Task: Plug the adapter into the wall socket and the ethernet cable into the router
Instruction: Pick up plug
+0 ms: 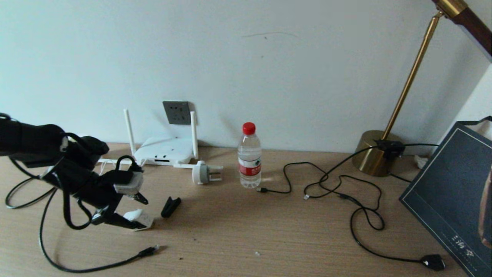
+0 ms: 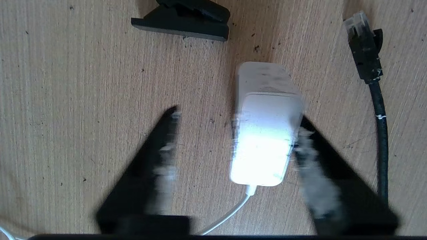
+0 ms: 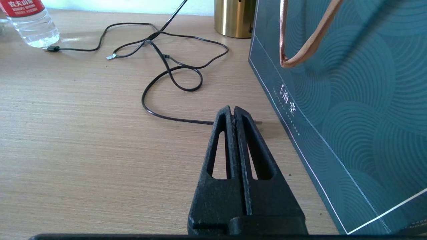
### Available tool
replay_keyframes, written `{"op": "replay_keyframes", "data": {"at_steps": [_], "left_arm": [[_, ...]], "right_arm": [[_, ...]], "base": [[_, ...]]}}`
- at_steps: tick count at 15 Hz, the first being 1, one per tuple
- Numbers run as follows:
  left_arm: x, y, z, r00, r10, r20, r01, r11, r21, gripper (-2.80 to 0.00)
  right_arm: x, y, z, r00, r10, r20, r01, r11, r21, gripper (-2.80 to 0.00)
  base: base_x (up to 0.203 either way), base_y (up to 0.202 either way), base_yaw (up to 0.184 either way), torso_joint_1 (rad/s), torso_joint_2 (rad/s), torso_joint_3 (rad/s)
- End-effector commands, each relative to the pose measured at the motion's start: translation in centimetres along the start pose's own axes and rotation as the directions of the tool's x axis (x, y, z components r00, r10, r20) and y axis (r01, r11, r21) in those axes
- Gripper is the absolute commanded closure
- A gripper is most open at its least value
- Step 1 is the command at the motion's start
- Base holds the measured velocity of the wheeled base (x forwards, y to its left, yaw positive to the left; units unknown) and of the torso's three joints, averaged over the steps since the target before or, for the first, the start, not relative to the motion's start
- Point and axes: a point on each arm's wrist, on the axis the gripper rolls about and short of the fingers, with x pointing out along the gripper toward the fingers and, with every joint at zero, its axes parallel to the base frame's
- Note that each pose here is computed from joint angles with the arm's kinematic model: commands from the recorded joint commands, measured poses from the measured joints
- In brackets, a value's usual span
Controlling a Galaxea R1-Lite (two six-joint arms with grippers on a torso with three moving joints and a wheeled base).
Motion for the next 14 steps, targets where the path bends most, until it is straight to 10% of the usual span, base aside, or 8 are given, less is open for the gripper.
{"op": "replay_keyframes", "data": {"at_steps": [1, 9, 14], "left_arm": [[-0.1, 0.0, 0.0, 1.000, 0.004, 0.002, -0.004, 1.000, 0.010, 0.00], [-0.2, -0.4, 0.2, 1.000, 0.010, 0.008, -0.010, 1.000, 0.009, 0.00], [-4.9, -1.5, 3.9, 0.940, 0.139, 0.311, -0.118, 0.989, -0.086, 0.00]], "right_arm": [[0.0, 0.0, 0.0, 1.000, 0.000, 0.000, 0.000, 1.000, 0.000, 0.00], [0.0, 0.0, 0.0, 1.000, 0.000, 0.000, 0.000, 1.000, 0.000, 0.00], [0.0, 0.0, 0.0, 1.000, 0.000, 0.000, 0.000, 1.000, 0.000, 0.00]], "base": [[0.000, 0.000, 0.000, 0.000, 0.00, 0.000], [0.000, 0.000, 0.000, 0.000, 0.00, 0.000], [0.000, 0.000, 0.000, 0.000, 0.00, 0.000]]}}
